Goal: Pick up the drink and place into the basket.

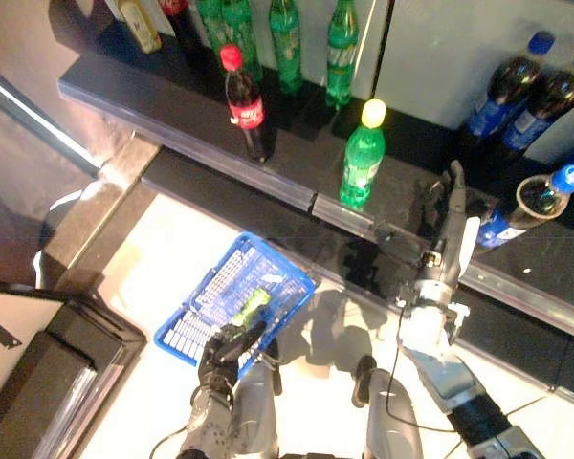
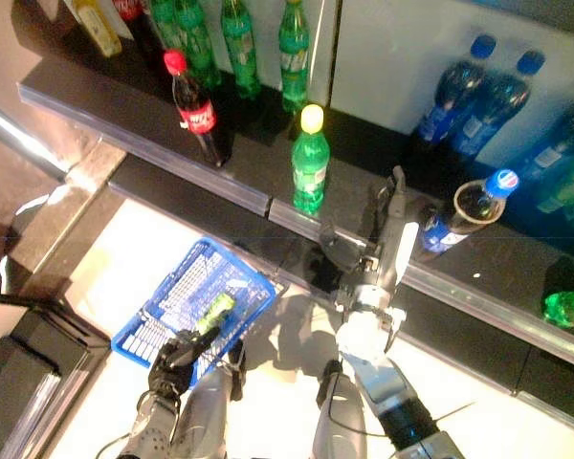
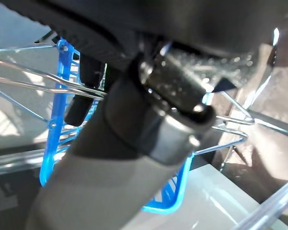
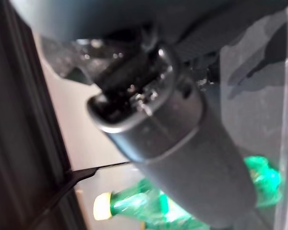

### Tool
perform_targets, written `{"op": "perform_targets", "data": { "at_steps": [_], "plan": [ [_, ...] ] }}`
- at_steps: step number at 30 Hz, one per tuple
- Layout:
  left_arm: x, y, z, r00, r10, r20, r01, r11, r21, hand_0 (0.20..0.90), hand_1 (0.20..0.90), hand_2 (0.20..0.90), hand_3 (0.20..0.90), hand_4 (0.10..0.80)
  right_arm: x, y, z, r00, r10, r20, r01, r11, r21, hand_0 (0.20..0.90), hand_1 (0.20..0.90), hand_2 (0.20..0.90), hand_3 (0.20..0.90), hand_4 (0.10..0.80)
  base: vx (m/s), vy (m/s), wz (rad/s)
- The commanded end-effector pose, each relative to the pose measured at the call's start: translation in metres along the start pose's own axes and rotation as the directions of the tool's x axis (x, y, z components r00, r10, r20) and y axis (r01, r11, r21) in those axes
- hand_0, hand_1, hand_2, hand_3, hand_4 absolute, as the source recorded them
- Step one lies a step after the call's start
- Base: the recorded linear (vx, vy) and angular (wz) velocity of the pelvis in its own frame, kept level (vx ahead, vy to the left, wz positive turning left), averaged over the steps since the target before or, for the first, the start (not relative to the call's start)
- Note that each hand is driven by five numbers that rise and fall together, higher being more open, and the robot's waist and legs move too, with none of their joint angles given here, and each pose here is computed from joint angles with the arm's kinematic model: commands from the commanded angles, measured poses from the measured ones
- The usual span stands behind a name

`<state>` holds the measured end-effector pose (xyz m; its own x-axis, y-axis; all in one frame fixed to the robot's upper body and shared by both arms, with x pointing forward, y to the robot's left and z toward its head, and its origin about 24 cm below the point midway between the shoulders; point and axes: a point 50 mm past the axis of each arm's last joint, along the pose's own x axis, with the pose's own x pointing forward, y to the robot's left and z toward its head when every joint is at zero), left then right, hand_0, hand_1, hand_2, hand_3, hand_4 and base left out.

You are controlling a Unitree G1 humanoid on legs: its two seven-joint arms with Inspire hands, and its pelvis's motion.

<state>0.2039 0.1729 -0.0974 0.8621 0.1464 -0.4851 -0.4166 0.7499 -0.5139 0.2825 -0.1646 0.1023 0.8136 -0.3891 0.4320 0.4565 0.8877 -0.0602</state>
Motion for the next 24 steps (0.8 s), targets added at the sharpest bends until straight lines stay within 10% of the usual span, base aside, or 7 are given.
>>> {"op": "perform_targets", "data": {
  "at_steps": [1, 24],
  "plan": [
    [-0.027, 0.028, -0.021, 0.998, 0.051, -0.048, -0.051, 0.999, -0.006, 0.3, 0.3, 0.3, 0.2, 0.1, 0.025, 0.009, 0.059, 0.965, -0.094, 0.245, 0.049, 0.982, 0.18, 0.9, 0.9, 0.9, 0.9, 0.8, 0.0, 0.0, 0.0],
    [-0.011, 0.012, 0.001, 1.0, -0.031, -0.005, 0.031, 0.999, 0.023, 0.3, 0.3, 0.3, 0.2, 0.1, 0.071, 0.036, 0.113, 0.932, -0.13, 0.339, 0.056, 0.974, 0.22, 0.9, 0.9, 0.9, 0.9, 0.8, 0.021, 0.001, 0.08]
  ]
}}
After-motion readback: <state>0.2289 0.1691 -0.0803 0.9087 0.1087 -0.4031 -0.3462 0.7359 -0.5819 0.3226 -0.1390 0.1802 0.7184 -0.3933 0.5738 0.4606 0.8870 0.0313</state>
